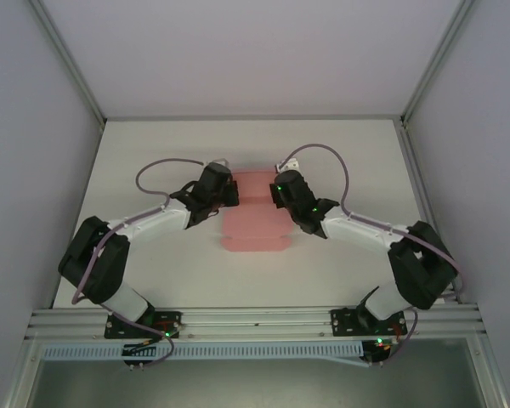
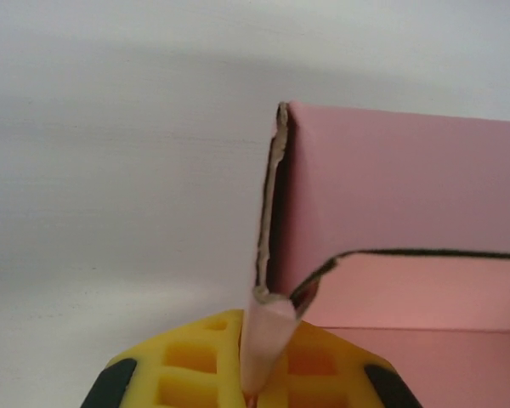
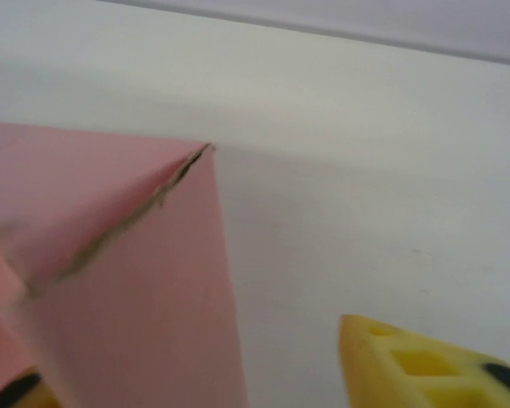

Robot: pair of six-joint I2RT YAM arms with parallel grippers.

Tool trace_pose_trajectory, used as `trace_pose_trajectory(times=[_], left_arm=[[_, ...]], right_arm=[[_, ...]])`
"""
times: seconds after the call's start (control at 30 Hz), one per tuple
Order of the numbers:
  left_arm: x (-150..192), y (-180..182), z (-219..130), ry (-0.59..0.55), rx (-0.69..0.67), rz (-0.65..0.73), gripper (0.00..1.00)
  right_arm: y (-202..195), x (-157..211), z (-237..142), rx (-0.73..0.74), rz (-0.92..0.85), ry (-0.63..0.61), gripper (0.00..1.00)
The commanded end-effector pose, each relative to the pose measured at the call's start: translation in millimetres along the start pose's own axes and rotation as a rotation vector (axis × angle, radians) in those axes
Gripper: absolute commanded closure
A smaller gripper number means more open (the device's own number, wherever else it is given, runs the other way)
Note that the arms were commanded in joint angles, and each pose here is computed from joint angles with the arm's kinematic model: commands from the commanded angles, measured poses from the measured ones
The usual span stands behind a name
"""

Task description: Assemble paper box

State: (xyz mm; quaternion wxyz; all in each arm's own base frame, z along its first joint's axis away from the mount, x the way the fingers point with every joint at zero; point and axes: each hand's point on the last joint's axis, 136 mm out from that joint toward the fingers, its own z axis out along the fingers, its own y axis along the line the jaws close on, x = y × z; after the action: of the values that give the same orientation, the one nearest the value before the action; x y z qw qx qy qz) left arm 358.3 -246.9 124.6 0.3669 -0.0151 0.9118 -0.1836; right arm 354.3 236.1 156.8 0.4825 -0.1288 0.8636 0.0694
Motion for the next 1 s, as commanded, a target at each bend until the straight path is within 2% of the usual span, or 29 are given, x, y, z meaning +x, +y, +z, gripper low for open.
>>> trace_pose_trajectory(times=[0.0,0.07,0.17,0.3,0.43,0.57,0.63,0.77,0.9,0.97], left_arm=[[-9.4,33.1,-7.7,-0.043,-0.108,-0.01,1.0],[-11.5,30.0,-10.5,-0.054,-0.088,-0.003,1.0],[-14.5,24.7,-14.9,-0.066,-0.057,0.022,1.0],[-22.6,19.8,-23.7,-0.098,-0.029,0.039,1.0],[-30.7,10.8,-32.2,-0.124,0.011,0.088,1.0],[-39.7,-1.8,-39.7,-0.136,0.055,0.21,1.0],[-43.6,-10.6,-43.2,-0.13,0.082,0.308,1.0],[-42.4,-22.9,-48.6,-0.051,0.14,0.564,1.0],[-1.1,-44.0,-60.4,0.138,0.362,0.887,1.0],[20.9,-41.7,-63.2,0.208,0.409,1.062,1.0]], right_arm=[[35.1,-26.9,-29.1,-0.275,0.012,-0.105,0.33],[54.2,-28.5,-46.1,-0.415,-0.016,-0.131,0.01],[65.3,-32.9,-66.2,-0.52,-0.006,-0.168,0.0],[54.2,-45.5,-85.8,-0.506,0.044,-0.25,0.0],[23.4,-52.9,-99.5,-0.392,0.16,-0.315,0.0],[-15.5,-47.6,-112.5,-0.258,0.315,-0.377,0.0],[-36.0,-38.9,-116.8,-0.183,0.404,-0.39,0.0],[-58.4,-23.9,-126.6,-0.1,0.43,-0.387,0.0],[-79.3,-8.6,-134.1,-0.007,0.444,-0.356,0.0],[-84.4,-2.7,-137.0,0.013,0.438,-0.337,0.0]])
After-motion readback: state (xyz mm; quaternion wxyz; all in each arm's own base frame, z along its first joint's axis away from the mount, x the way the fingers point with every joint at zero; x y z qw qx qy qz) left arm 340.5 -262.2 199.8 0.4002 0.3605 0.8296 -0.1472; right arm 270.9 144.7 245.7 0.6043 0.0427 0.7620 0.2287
